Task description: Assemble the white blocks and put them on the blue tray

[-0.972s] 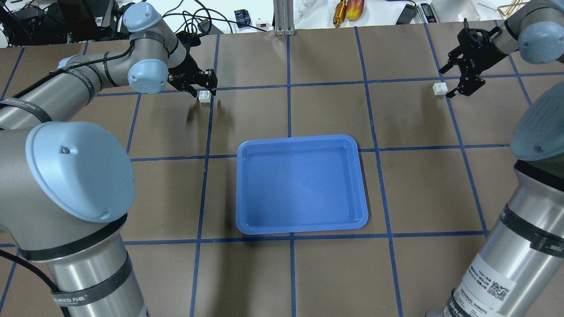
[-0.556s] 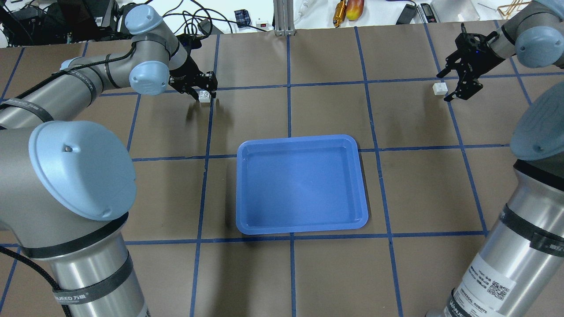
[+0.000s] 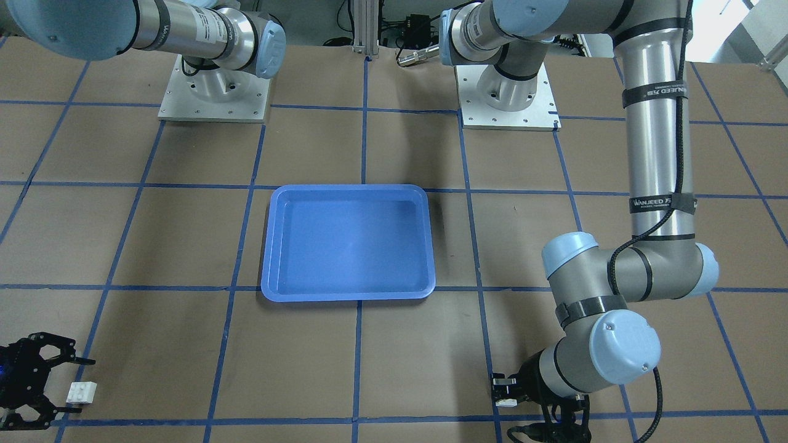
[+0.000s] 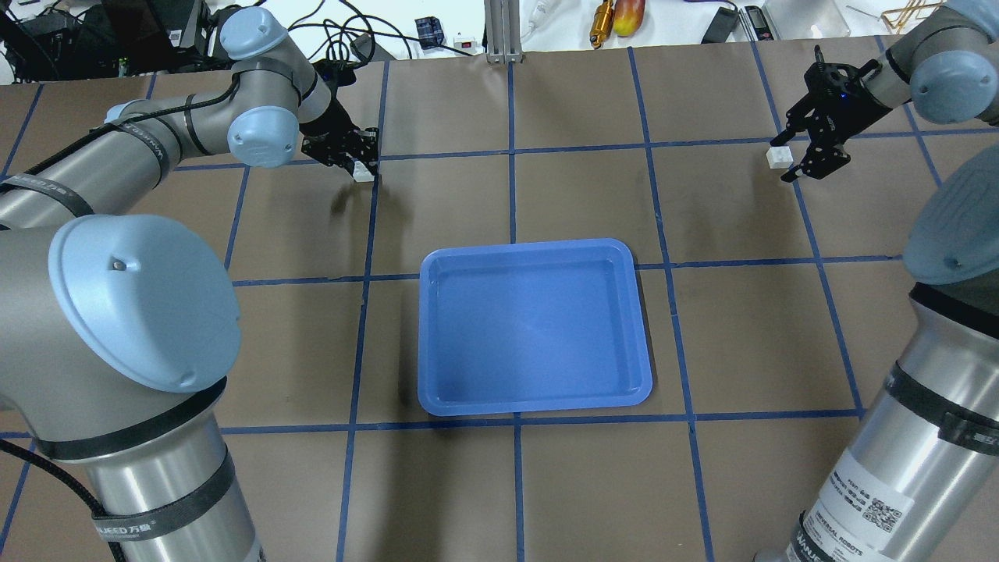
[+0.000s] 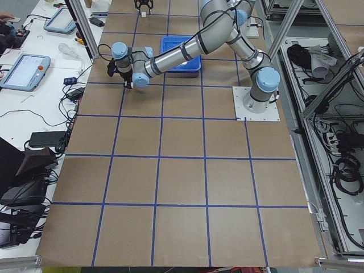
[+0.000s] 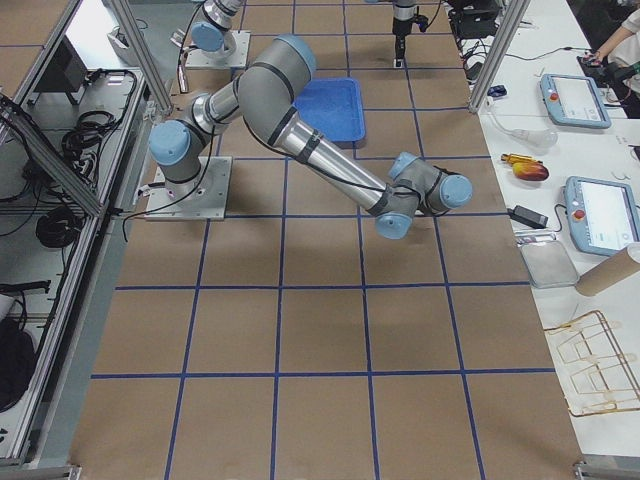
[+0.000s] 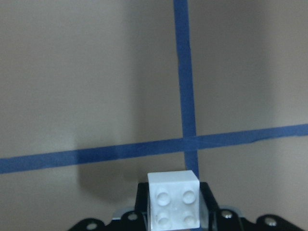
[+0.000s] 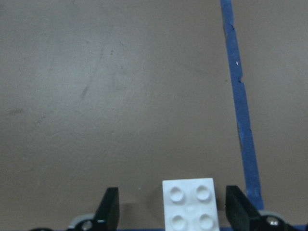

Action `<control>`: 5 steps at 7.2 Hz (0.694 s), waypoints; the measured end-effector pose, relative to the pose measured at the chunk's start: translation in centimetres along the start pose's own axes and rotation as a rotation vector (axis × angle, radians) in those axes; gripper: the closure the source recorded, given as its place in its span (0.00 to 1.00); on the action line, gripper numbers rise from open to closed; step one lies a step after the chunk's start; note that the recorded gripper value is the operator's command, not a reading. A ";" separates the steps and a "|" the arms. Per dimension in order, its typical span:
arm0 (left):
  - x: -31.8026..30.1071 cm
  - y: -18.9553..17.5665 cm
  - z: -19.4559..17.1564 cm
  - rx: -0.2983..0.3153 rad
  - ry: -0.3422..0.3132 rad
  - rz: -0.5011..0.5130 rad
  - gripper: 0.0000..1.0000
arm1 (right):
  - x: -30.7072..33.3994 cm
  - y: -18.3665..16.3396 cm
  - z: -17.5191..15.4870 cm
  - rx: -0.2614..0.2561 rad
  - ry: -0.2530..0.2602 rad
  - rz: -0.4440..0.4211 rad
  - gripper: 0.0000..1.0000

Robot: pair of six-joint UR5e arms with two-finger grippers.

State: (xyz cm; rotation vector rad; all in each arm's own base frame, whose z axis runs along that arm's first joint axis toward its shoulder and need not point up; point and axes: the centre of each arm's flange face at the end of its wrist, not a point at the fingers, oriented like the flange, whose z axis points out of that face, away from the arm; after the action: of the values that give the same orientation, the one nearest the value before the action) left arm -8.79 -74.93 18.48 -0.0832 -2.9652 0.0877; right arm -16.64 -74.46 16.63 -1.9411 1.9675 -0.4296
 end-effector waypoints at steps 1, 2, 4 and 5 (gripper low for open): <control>0.5 0.3 -1.3 -0.009 0.001 -0.002 1.00 | 0.0 0.0 -0.1 -0.002 0.001 -0.001 0.93; 1.9 1.0 -2.9 -0.031 0.004 -0.015 1.00 | 0.0 -0.1 -0.3 -0.006 0.004 -0.005 0.99; 7.2 4.0 -6.0 -0.087 0.004 -0.065 1.00 | 0.1 -0.5 -1.3 -0.021 0.011 -0.006 1.00; 10.4 6.1 -7.2 -0.107 0.002 -0.080 1.00 | -0.1 -1.4 -2.3 -0.027 0.018 -0.010 1.00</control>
State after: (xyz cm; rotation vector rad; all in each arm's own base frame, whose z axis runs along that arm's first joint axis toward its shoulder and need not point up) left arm -17.43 -67.80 26.92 0.0214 -2.9650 -0.0808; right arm -16.43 -74.48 19.33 -1.9714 1.9849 -0.4265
